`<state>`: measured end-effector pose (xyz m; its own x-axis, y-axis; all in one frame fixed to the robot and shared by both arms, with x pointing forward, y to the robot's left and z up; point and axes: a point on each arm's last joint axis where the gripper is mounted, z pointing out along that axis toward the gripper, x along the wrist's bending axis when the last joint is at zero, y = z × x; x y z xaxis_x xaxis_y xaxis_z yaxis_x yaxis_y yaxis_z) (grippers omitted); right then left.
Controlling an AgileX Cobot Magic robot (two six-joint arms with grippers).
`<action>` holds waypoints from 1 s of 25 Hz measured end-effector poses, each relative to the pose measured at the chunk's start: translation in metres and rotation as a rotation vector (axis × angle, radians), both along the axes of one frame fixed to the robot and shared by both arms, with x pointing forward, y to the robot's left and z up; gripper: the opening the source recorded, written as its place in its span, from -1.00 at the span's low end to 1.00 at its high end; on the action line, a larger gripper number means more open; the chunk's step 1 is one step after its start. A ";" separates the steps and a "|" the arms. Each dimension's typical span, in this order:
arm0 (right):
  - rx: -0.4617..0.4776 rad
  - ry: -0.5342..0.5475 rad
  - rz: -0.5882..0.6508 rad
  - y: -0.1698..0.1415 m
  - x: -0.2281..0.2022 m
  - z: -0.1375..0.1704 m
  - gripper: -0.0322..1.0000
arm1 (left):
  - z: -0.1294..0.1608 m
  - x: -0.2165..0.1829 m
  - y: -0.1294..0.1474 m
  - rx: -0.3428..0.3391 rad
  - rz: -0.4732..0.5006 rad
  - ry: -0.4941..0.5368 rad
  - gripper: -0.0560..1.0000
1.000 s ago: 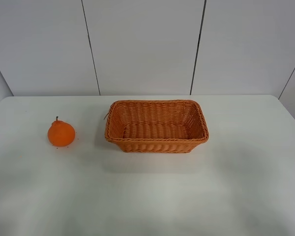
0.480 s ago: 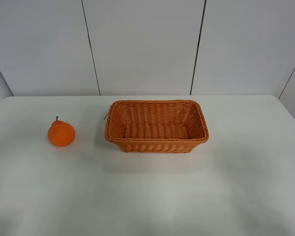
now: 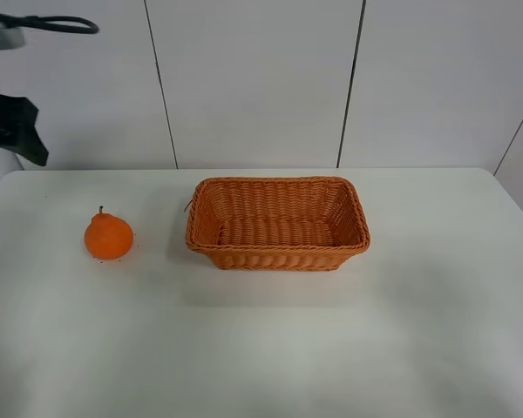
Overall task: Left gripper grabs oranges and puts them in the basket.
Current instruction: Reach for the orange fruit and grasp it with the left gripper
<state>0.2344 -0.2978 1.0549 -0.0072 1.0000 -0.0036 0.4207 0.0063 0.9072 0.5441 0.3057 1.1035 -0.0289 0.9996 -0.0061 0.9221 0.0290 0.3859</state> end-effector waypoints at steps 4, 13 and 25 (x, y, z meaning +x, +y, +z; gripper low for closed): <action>0.000 0.000 0.000 0.000 0.000 0.000 0.41 | -0.040 0.064 0.001 -0.001 0.000 0.088 0.75; 0.000 0.000 0.000 0.000 0.000 0.000 0.41 | -0.125 0.133 0.001 -0.010 0.001 0.244 0.75; 0.000 0.000 0.000 0.000 0.000 0.000 0.41 | -0.171 0.139 -0.002 -0.043 -0.038 0.354 0.74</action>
<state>0.2344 -0.2978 1.0549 -0.0072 1.0000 -0.0036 0.4207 0.0063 0.9072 0.6831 0.3036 0.9325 0.0009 0.9990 -0.0444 0.9991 0.0009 0.0415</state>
